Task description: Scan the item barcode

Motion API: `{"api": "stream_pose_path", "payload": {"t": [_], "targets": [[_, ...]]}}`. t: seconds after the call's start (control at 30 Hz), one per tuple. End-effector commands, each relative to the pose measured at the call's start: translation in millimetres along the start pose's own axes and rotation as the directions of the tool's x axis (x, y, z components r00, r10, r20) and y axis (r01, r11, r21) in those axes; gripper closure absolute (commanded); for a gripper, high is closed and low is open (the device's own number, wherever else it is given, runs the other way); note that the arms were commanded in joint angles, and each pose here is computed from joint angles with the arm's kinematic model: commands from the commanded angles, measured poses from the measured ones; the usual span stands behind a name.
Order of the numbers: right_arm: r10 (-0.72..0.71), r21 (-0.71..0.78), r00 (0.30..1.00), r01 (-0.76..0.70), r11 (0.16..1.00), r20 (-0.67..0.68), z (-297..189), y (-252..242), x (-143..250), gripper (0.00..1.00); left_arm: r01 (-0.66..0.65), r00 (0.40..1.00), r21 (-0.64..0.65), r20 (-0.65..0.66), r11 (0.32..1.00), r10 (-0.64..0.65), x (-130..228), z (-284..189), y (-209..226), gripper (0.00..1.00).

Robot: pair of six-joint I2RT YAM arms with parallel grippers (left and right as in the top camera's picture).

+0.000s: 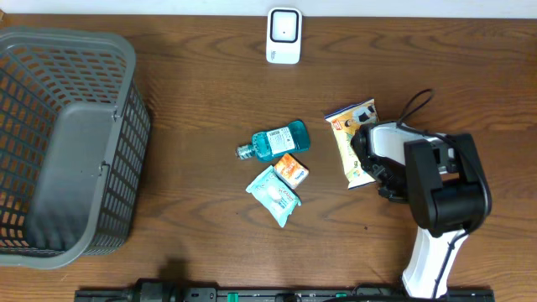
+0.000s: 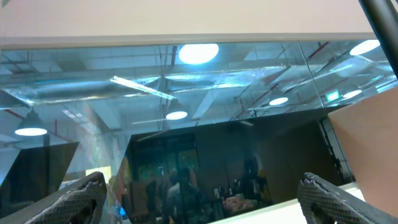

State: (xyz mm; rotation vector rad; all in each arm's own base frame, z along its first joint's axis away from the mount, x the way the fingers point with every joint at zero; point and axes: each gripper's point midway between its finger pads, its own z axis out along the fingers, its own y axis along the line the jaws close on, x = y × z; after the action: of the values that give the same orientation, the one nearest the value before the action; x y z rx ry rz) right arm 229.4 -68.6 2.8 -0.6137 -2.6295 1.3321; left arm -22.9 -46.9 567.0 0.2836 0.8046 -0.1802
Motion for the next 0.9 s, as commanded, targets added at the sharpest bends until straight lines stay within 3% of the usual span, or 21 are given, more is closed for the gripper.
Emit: {"api": "stream_pose_path", "payload": {"t": [0.0,0.27,0.47,0.6,0.67,0.73,0.77,0.87], "targets": [[-0.029,-0.018,0.999,0.028,0.999,-0.046,13.8,19.1,8.5,0.99,-0.003,1.0,0.007,0.02,1.0,0.003,-6.0,-4.3,-3.0,0.02],[-0.188,-0.174,0.981,0.176,0.969,-0.055,1.8,40.8,6.7,0.99,-0.004,1.0,0.007,0.023,1.0,0.004,-6.7,-4.3,-3.0,0.02],[-0.172,-0.292,0.984,0.178,0.94,0.046,-32.2,25.4,-10.1,0.99,-0.004,1.0,0.007,0.023,1.0,0.004,-6.6,-4.3,-3.0,0.02],[-0.135,-0.368,0.976,0.191,0.91,0.173,-62.5,6.1,-27.2,0.74,-0.004,1.0,0.007,0.023,1.0,0.004,-6.6,-4.3,-3.0,0.02],[-0.142,-0.388,0.958,0.234,0.891,0.25,-73.5,2.9,-37.6,0.46,-0.004,1.0,0.007,0.023,1.0,0.004,-6.6,-4.3,-3.0,0.02],[-0.145,-0.398,0.944,0.26,0.88,0.298,-78.7,4.5,-45.4,0.09,-0.004,1.0,0.007,0.023,1.0,0.004,-6.6,-4.3,-3.0,0.02],[-0.159,-0.393,0.937,0.279,0.876,0.311,-79.1,4.9,-46.8,0.02,-0.004,1.0,0.007,0.023,1.0,0.004,-6.6,-4.3,-3.0,0.02],[-0.172,-0.394,0.938,0.287,0.873,0.302,-75.5,6.5,-44.3,0.01,-0.004,1.0,0.007,0.023,1.0,0.004,-6.6,-4.3,-3.0,0.02]]}}
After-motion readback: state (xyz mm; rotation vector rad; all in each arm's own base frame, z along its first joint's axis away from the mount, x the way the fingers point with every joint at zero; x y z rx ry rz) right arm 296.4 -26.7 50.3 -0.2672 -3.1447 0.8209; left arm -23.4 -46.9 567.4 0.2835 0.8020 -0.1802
